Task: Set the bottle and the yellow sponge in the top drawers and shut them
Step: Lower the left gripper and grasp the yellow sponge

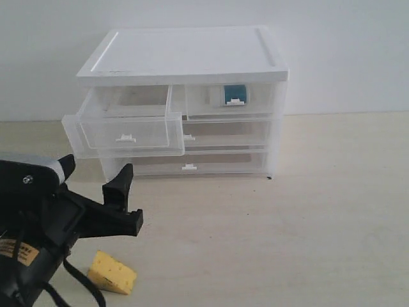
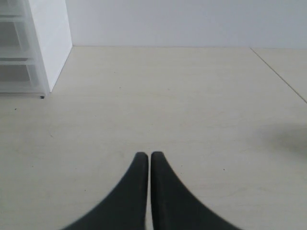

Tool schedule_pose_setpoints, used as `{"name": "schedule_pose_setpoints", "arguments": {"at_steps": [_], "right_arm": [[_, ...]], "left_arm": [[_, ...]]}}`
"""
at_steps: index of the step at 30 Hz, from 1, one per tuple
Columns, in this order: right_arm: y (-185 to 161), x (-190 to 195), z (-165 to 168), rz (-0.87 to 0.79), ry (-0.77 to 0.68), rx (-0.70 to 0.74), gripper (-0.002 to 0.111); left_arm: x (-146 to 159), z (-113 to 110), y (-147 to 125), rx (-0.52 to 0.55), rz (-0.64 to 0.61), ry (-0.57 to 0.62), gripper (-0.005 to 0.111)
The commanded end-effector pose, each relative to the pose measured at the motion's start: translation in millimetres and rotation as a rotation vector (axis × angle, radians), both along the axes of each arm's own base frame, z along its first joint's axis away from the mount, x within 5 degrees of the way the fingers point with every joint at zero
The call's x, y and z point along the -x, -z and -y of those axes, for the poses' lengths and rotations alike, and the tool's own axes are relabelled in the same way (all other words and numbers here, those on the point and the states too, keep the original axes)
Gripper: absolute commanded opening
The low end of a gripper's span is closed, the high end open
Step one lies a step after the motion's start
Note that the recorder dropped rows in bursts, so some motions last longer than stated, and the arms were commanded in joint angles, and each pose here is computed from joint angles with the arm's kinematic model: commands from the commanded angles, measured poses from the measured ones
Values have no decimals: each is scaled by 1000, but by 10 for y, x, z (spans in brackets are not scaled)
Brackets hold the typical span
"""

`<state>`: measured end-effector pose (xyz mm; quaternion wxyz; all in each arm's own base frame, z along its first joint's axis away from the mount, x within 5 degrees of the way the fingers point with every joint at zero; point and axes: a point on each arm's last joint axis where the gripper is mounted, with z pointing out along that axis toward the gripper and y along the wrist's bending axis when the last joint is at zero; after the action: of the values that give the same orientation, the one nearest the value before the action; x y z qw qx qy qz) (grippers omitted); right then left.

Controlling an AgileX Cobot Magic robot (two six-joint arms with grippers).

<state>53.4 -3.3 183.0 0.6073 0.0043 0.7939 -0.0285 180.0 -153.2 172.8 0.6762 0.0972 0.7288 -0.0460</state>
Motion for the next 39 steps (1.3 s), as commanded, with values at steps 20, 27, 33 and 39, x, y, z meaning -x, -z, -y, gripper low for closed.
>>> {"name": "schedule_pose_setpoints", "arguments": {"at_steps": [20, 27, 33, 39], "right_arm": [[6, -1, 0, 10, 2, -1, 0], [6, -1, 0, 10, 2, -1, 0], [6, -1, 0, 10, 2, -1, 0], [6, -1, 0, 10, 2, -1, 0]], "left_arm": [[252, 743, -610, -621, -327, 924, 4], [276, 659, -713, -762, -534, 1112, 4], [544, 484, -695, -925, -797, 1403, 4], [550, 228, -653, -1224, -935, 1430, 4]]}}
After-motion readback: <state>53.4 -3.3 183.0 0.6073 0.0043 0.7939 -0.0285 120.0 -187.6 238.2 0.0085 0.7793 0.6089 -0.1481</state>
